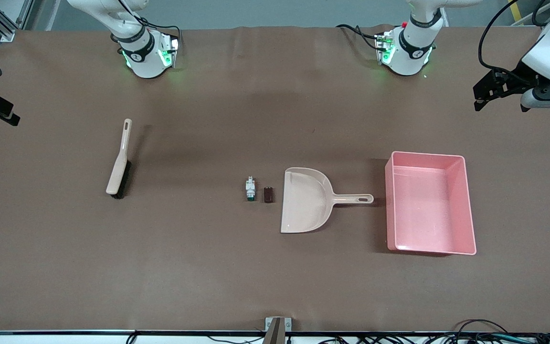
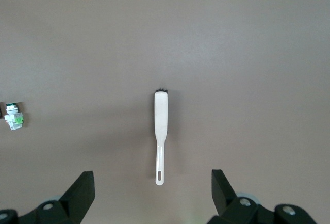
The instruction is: Clean e-waste and dump in bin
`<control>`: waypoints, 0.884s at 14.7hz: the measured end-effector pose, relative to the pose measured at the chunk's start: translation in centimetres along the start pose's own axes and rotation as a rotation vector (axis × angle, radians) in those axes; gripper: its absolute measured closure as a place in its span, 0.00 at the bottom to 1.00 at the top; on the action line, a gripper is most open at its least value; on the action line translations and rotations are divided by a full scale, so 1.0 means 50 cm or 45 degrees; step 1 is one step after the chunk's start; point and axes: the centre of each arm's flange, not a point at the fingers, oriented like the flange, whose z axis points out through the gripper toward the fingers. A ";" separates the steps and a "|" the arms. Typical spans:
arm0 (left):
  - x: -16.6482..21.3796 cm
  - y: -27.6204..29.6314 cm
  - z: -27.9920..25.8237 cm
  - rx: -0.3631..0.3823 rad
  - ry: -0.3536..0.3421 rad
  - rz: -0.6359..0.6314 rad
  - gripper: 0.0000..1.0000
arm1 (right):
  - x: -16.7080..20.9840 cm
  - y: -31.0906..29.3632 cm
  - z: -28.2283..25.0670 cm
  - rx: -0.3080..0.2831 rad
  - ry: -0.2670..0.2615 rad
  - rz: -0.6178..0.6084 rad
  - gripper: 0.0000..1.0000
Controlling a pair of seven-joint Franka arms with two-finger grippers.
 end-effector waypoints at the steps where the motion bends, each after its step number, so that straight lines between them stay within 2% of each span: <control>1: 0.003 0.006 0.005 0.000 -0.006 0.008 0.00 | 0.000 0.001 0.007 0.000 -0.013 0.001 0.00; 4: 0.027 0.072 0.046 -0.008 -0.030 0.091 0.00 | 0.010 0.016 0.120 -0.001 -0.110 0.016 0.00; 7: 0.062 0.212 0.117 -0.023 -0.025 0.245 0.00 | 0.001 0.020 0.259 0.015 -0.231 0.020 0.00; 9: 0.083 0.296 0.179 -0.033 -0.029 0.332 0.00 | -0.012 0.019 0.334 0.020 -0.278 0.021 0.00; 10: 0.093 0.333 0.212 -0.023 -0.028 0.374 0.00 | -0.019 0.019 0.373 0.021 -0.282 0.022 0.00; 13: 0.107 0.432 0.304 0.024 -0.026 0.499 0.00 | -0.059 0.020 0.489 0.024 -0.231 0.026 0.00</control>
